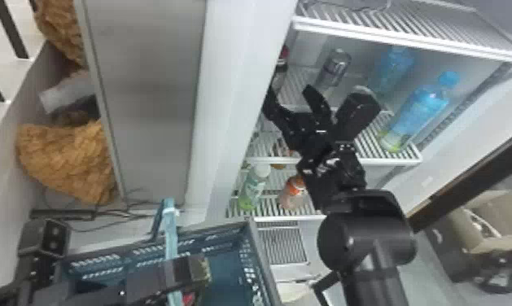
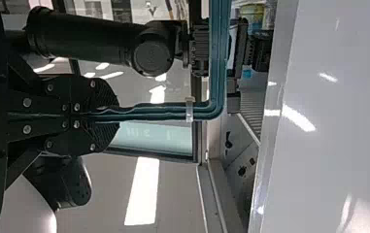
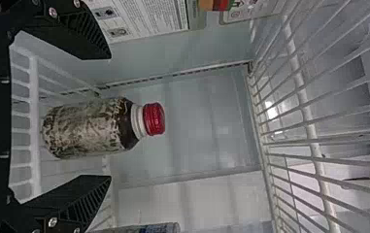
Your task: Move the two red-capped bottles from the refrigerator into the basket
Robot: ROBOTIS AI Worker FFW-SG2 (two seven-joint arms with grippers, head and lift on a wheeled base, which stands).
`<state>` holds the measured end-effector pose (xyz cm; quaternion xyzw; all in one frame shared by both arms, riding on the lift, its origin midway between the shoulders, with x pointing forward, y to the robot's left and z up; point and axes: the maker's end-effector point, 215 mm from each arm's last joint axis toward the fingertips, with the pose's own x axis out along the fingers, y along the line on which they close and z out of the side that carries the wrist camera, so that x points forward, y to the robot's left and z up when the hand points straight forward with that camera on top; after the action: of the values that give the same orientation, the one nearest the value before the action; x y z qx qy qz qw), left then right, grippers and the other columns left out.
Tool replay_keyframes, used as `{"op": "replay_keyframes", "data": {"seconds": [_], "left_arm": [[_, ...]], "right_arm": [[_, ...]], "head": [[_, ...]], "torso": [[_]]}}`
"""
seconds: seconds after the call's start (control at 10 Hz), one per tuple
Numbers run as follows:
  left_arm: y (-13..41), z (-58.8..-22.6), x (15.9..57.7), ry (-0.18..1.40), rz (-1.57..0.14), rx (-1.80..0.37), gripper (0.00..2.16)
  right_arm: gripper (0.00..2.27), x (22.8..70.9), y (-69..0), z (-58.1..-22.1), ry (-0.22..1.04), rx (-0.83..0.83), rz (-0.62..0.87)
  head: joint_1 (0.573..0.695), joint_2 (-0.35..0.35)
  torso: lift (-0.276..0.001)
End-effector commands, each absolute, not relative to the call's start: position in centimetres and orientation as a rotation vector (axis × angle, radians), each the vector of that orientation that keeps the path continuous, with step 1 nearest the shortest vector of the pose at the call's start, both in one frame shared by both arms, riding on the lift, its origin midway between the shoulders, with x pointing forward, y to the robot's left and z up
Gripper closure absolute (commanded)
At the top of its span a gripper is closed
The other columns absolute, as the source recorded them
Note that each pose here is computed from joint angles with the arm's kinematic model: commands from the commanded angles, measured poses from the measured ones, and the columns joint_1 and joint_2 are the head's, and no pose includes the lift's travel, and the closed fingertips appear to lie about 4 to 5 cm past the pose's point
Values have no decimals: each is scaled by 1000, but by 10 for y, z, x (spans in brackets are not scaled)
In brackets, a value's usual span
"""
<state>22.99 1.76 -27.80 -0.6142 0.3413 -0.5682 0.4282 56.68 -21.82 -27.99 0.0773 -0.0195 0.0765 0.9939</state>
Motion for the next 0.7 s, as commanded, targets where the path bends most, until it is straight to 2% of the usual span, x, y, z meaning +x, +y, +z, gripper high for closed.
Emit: {"op": "replay_keyframes", "data": {"seconds": [0.0, 0.6], "left_arm": [[18, -278, 230, 854, -1419, -1533, 1204], [19, -277, 232, 853, -1422, -1523, 1204]], "right_arm": [[130, 571, -219, -280, -38, 155, 146], [130, 604, -225, -288, -18, 145, 121]], "head": [[695, -280], [695, -277]], "torso": [[0], [0]]}}
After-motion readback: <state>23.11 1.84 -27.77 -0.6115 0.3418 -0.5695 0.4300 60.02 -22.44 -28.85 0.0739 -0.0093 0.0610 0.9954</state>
